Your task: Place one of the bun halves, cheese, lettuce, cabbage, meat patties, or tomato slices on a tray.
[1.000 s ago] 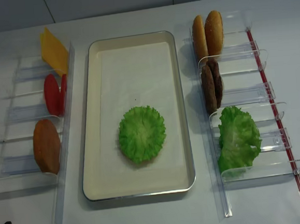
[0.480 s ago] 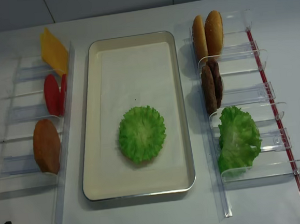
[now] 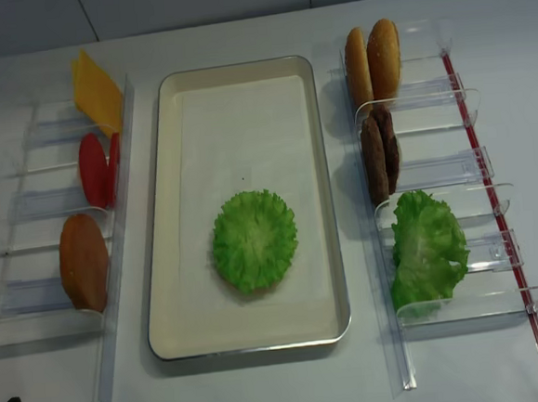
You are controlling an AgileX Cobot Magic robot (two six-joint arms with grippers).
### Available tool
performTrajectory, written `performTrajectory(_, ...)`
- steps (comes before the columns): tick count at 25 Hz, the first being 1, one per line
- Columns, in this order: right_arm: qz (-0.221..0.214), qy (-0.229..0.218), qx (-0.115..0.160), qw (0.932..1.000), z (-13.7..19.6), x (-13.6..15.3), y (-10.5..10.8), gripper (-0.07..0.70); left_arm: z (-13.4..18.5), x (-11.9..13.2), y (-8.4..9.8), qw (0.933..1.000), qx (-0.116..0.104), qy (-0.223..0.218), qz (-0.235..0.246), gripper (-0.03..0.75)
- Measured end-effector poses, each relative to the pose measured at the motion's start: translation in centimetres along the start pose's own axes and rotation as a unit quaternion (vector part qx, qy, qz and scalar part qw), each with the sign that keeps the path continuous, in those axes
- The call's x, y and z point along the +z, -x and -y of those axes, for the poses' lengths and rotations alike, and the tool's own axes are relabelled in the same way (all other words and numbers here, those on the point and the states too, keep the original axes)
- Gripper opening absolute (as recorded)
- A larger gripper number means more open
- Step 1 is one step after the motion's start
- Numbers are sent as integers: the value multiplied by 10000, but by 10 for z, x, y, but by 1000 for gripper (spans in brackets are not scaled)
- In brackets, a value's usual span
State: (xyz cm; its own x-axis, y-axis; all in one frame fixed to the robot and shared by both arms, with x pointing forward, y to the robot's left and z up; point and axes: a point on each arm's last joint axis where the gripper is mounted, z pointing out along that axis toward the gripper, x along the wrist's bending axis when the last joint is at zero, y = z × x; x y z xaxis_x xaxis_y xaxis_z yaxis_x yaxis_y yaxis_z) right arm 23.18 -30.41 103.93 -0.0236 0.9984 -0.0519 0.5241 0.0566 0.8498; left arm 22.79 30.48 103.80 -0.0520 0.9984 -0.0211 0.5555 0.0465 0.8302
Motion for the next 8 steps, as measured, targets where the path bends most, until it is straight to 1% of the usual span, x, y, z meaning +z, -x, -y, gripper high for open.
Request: performTrajectory(8,0,-3,0,10000,0,0,0,276,0,0,0,10000,0,0,0,419)
